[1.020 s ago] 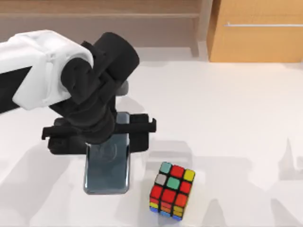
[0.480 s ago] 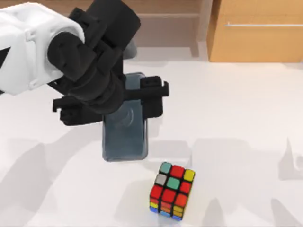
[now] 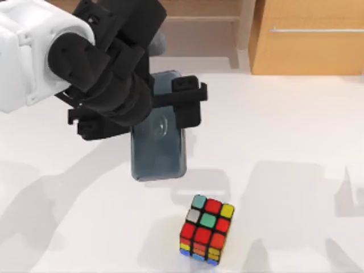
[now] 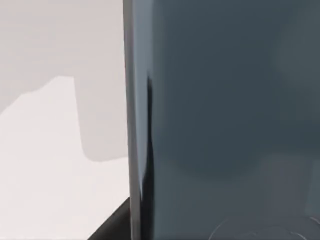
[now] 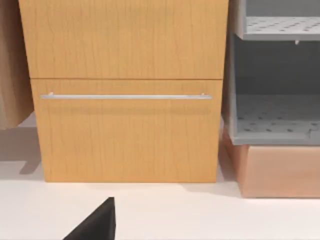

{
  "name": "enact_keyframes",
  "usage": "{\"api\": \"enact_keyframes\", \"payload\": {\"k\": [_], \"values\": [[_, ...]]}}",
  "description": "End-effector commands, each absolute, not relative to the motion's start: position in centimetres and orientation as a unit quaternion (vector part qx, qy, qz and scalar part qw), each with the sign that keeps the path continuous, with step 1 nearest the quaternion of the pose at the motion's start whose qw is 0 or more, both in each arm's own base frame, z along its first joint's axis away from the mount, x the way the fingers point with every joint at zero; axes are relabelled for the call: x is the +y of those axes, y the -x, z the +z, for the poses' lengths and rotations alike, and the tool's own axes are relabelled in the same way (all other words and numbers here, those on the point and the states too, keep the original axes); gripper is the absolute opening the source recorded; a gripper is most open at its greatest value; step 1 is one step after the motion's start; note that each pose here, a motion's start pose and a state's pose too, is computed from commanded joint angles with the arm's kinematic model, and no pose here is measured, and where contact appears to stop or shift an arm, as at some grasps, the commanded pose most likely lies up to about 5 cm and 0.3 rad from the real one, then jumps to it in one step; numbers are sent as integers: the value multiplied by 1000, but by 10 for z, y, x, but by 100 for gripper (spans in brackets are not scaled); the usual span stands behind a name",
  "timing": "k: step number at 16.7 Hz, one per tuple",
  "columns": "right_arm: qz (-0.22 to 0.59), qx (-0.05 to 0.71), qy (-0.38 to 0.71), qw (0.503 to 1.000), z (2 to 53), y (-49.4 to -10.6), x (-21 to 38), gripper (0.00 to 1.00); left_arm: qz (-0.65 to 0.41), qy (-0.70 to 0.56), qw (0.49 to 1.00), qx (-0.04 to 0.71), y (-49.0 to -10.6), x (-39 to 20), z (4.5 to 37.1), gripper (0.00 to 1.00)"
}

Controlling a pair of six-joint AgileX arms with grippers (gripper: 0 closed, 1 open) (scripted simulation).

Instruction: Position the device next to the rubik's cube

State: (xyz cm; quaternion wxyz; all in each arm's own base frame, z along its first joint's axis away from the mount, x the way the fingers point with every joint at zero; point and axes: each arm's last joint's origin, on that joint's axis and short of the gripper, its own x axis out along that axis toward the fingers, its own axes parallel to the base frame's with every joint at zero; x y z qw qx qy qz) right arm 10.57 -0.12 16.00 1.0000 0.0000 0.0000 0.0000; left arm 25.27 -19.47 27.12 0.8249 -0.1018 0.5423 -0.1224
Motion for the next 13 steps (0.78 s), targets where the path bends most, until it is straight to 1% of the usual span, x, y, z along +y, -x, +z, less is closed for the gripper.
{"api": "enact_keyframes", "payload": {"k": [5,13], "values": [[0,0,0,1000,160,-106,-1,100,-114,96,818,555,-252,-193,255,0],[0,0,0,1000,160,-106,-1,100,-76,59,786,611,-244,-186,202,0]]}}
